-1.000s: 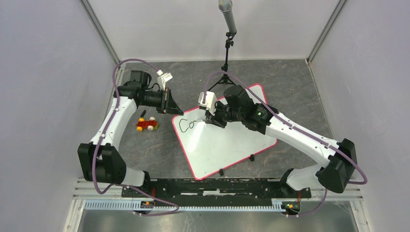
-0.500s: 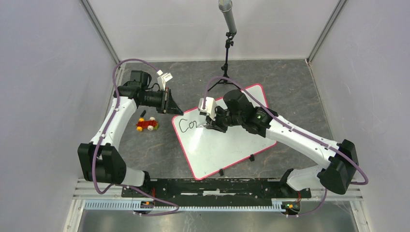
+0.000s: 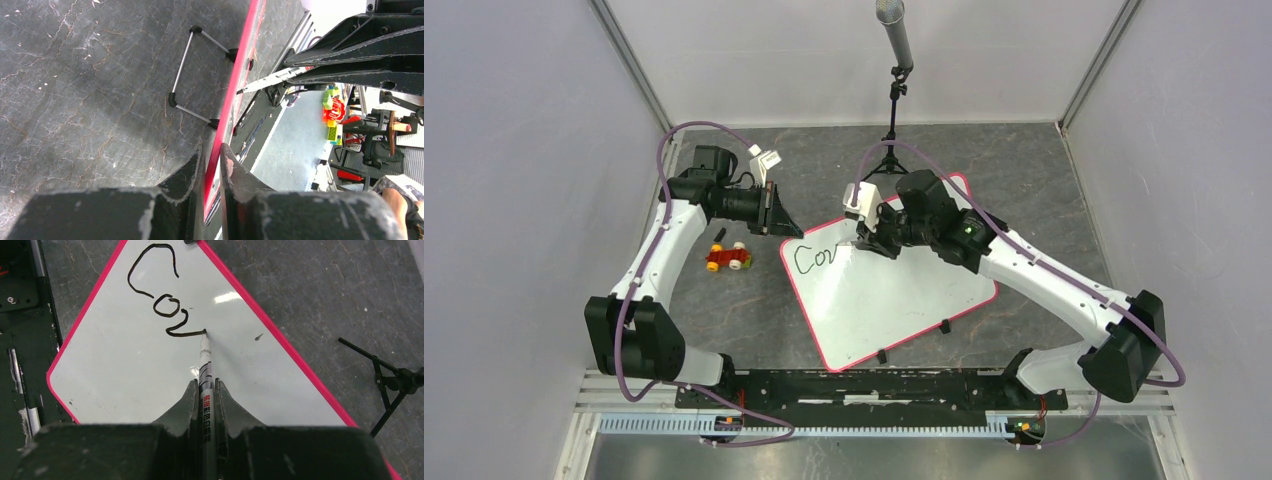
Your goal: Write a sentence on the whiteboard
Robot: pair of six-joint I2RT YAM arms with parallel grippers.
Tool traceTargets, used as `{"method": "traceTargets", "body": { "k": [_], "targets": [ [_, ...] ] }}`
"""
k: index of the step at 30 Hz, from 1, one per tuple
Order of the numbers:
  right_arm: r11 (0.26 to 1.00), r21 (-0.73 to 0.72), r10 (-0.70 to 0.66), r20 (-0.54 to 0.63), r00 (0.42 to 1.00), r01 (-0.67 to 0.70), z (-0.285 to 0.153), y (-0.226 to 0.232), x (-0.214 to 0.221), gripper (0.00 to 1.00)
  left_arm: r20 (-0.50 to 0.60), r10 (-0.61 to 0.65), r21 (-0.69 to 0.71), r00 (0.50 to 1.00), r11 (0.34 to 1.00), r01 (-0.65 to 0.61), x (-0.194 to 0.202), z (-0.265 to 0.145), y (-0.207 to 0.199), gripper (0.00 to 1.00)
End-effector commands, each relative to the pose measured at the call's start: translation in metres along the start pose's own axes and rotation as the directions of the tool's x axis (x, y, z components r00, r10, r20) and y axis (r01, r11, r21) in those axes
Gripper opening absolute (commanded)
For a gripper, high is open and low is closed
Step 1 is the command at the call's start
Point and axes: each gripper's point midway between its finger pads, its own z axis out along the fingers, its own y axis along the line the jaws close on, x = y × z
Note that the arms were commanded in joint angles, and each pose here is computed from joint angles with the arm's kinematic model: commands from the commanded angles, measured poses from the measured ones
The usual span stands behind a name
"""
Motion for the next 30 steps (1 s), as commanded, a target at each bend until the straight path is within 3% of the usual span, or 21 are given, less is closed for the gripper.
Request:
{"method": "traceTargets", "body": {
  "k": [1, 18, 30],
  "targets": [
    [0.999, 0.042, -0.023, 0.011, 1.0, 0.023, -0.001, -0.013, -0.012, 0.0, 0.002, 0.079, 0.009, 0.997, 0.997, -0.079, -0.007, 0.0, -0.005, 0.02],
    [0.998, -0.069, -0.006, -0.028, 1.0, 0.004, 0.004, 0.021, 0.018, 0.0, -0.003, 0.083, 0.007, 0.997, 0.997, -0.083, -0.004, 0.001, -0.005, 0.02],
    [0.998, -0.056, -0.032, -0.045, 0.998, 0.03, -0.006, 0.019, 0.017, 0.0, -0.005, 0.084, 0.003, 0.996, 0.996, -0.084, -0.004, 0.001, -0.005, 0.02]
  ]
}}
